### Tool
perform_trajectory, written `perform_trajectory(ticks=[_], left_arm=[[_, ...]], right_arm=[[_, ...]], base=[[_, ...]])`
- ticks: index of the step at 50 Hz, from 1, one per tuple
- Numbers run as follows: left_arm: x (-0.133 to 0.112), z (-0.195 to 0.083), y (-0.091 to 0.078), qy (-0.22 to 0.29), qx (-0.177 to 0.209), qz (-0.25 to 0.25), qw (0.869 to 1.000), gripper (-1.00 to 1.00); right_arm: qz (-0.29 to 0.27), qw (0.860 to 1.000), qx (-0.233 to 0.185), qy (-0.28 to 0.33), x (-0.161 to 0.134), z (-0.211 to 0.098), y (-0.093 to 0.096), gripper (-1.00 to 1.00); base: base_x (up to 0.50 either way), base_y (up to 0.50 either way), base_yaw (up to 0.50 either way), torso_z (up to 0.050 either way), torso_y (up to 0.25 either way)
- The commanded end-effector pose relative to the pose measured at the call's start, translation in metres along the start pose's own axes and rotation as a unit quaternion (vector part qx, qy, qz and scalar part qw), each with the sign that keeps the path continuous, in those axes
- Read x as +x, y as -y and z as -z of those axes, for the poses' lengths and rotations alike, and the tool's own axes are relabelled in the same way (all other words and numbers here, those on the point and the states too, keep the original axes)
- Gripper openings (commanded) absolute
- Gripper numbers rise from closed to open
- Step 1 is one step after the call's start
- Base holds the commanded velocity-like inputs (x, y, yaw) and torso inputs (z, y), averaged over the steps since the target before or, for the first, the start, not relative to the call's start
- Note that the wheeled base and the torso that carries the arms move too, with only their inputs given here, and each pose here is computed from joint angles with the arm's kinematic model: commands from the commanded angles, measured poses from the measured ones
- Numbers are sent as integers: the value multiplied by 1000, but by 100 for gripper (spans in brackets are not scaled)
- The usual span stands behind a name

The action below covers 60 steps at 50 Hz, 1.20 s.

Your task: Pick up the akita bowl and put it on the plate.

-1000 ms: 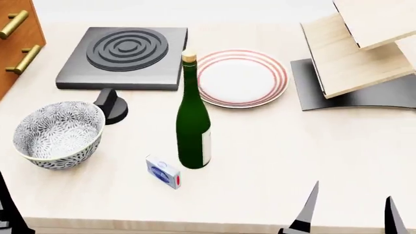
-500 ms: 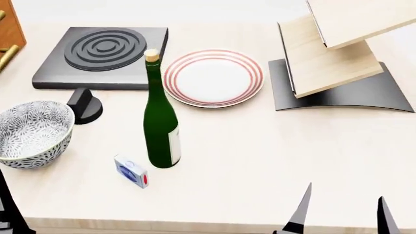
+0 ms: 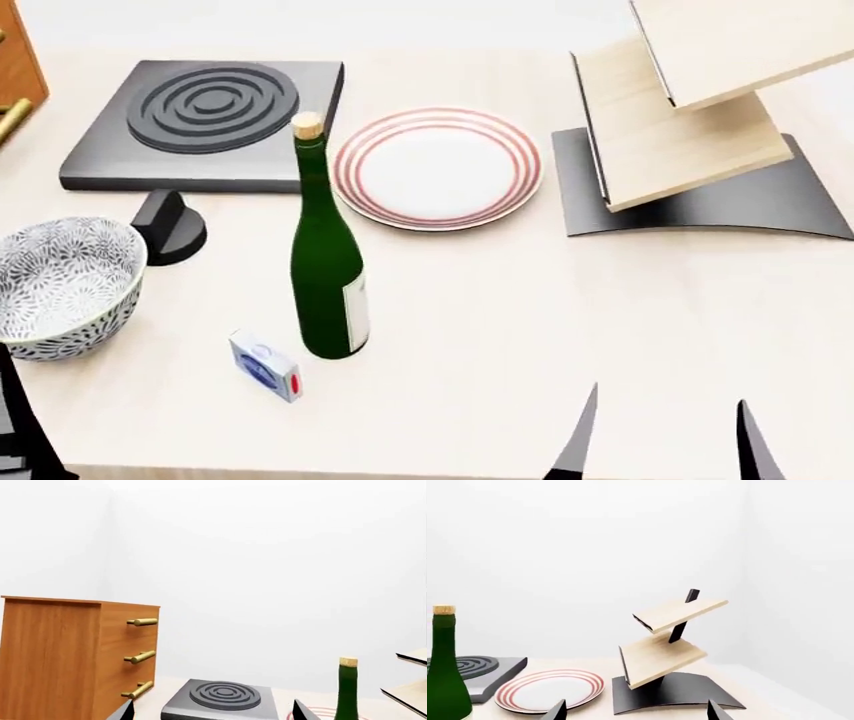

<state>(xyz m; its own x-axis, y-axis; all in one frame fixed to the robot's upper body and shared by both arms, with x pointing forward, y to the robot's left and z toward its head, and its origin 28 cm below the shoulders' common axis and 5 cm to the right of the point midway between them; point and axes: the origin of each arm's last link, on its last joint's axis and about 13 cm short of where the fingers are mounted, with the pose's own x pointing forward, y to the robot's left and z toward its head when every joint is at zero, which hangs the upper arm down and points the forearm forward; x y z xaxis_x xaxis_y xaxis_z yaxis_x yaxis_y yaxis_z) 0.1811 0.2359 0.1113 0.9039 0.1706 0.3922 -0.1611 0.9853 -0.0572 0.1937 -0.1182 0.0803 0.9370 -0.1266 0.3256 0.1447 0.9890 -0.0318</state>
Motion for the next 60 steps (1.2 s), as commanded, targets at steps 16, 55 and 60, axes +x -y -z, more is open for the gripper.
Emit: perform_trajectory(ticks=[16,55,60], left_arm=[[-1,-1,-1,3,0,0,1000,100],[-1,0,-1,5,2,-1,1000,100],[-2,0,-1,5,2,-1,1000,100]], right_arm=[[-9,1000,5,2,-1,0,-1,100],[-23,1000,15,10,-3,-3,-3,100],[-24,1000,15,14,-5,-5,-2,100]], base=[[145,0,0,0,0],[154,0,0,0,0],[191,0,0,0,0]])
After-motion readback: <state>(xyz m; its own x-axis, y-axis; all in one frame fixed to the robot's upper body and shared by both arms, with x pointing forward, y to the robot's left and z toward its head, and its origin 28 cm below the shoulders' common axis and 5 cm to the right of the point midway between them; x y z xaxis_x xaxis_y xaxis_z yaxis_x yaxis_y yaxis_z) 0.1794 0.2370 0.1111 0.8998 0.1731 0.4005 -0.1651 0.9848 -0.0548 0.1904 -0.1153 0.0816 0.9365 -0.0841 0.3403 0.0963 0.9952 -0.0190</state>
